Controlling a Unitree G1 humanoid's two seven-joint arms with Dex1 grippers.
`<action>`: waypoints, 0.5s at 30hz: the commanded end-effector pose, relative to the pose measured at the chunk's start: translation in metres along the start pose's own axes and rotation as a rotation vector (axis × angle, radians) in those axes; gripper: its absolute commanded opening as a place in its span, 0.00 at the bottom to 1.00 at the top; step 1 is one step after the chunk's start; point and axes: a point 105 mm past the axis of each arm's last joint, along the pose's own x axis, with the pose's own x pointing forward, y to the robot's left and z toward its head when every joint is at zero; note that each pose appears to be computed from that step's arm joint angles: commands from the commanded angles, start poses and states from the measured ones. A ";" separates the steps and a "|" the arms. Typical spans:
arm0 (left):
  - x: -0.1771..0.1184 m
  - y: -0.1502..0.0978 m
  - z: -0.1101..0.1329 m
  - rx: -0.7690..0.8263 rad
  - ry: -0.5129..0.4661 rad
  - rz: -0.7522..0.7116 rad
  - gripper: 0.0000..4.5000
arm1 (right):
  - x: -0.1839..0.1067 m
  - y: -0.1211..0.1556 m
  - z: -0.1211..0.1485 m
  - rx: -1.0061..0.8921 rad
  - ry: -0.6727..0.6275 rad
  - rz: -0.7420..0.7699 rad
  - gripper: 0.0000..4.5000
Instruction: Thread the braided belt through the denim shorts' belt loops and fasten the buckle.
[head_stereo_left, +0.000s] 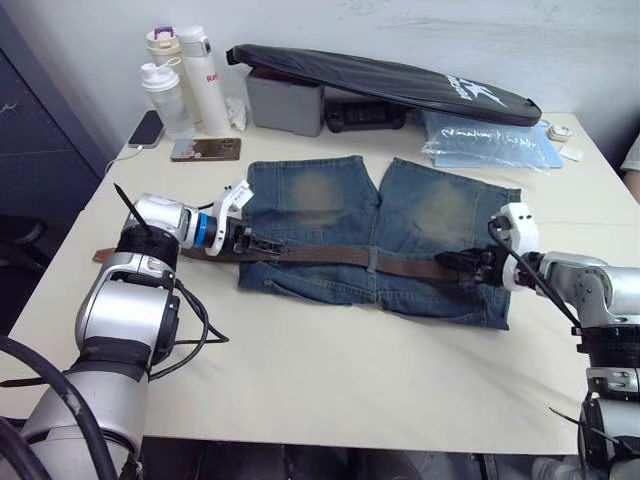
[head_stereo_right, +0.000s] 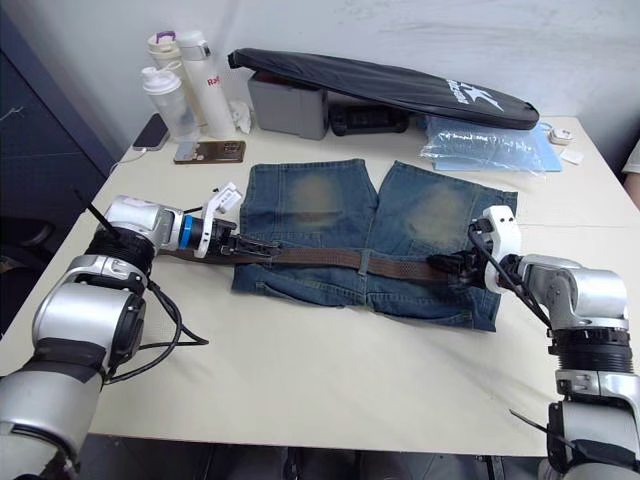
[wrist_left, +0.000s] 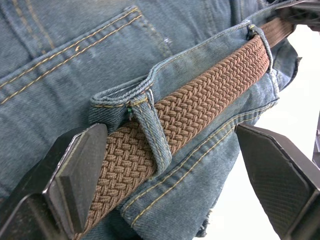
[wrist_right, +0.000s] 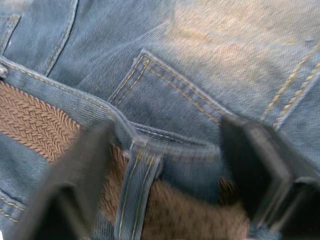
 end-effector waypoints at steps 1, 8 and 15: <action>-0.007 -0.003 0.009 0.048 -0.002 0.001 1.00 | -0.008 0.005 -0.010 -0.012 0.040 0.034 0.37; -0.011 -0.005 0.005 0.070 0.007 -0.036 0.88 | -0.018 0.023 0.007 -0.153 -0.044 0.067 0.01; -0.016 -0.011 0.009 0.147 -0.018 -0.098 0.34 | -0.032 0.043 0.006 -0.356 -0.065 0.098 0.01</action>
